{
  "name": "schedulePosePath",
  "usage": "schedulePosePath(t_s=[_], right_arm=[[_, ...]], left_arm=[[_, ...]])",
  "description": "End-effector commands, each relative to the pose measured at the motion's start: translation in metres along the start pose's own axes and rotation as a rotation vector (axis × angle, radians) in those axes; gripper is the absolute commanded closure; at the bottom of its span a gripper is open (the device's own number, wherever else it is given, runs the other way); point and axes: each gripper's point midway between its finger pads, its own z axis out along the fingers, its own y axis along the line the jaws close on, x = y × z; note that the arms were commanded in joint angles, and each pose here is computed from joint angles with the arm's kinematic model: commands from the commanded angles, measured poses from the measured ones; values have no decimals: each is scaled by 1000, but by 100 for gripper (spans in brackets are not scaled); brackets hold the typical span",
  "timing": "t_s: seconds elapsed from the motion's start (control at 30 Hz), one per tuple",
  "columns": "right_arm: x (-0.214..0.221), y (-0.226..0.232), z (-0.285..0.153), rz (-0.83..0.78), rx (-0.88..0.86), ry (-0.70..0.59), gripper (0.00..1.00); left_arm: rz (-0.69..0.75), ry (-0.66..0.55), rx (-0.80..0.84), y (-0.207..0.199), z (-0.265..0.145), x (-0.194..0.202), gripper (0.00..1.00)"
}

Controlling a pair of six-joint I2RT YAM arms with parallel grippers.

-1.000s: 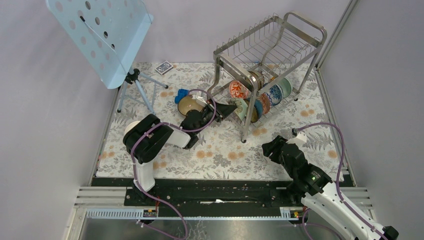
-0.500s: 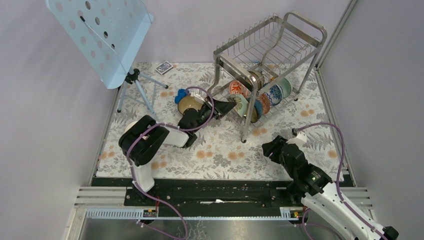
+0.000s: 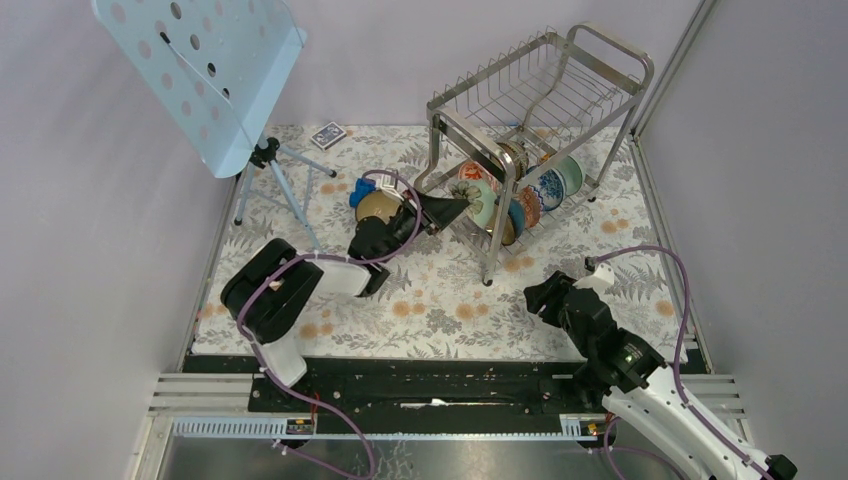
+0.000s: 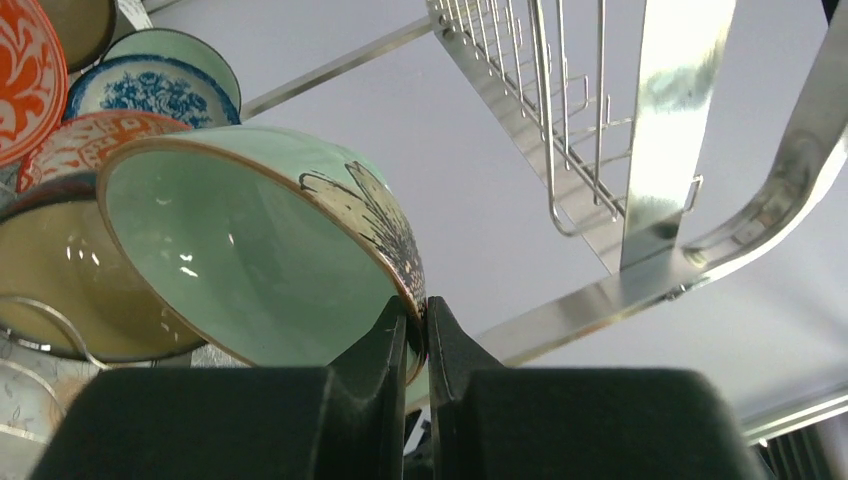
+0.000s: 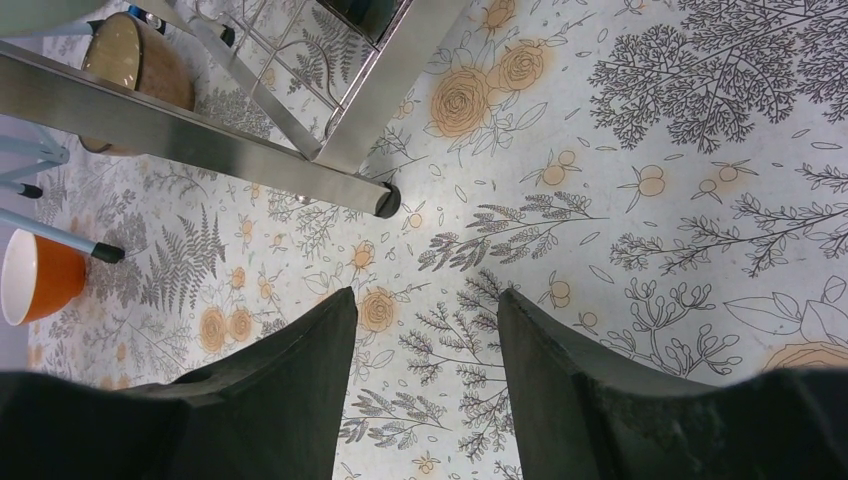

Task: Unload the bowls from the dish rack
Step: Pick up the bowl from the dish rack, then place the bowl at the center of the board.

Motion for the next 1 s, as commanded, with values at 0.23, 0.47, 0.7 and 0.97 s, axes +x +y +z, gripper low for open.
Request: schedulePosePath(t_s=[0.23,0.47,0.7,0.97], right_arm=[[-4,21,-9,-50,-101,26,30],[6,56,-25,-108,-269,143,24],[35,94,-40,-115,-450,357,26],[56,92,-33,-145,-421,442,27]], left_arm=[[182,61,45,-73,-75,10,100],[439,127,-155,-81,-125,14,100],[666,280,-329,-87,-156,19,100],[853,478,-427,-89,-173,34,100]])
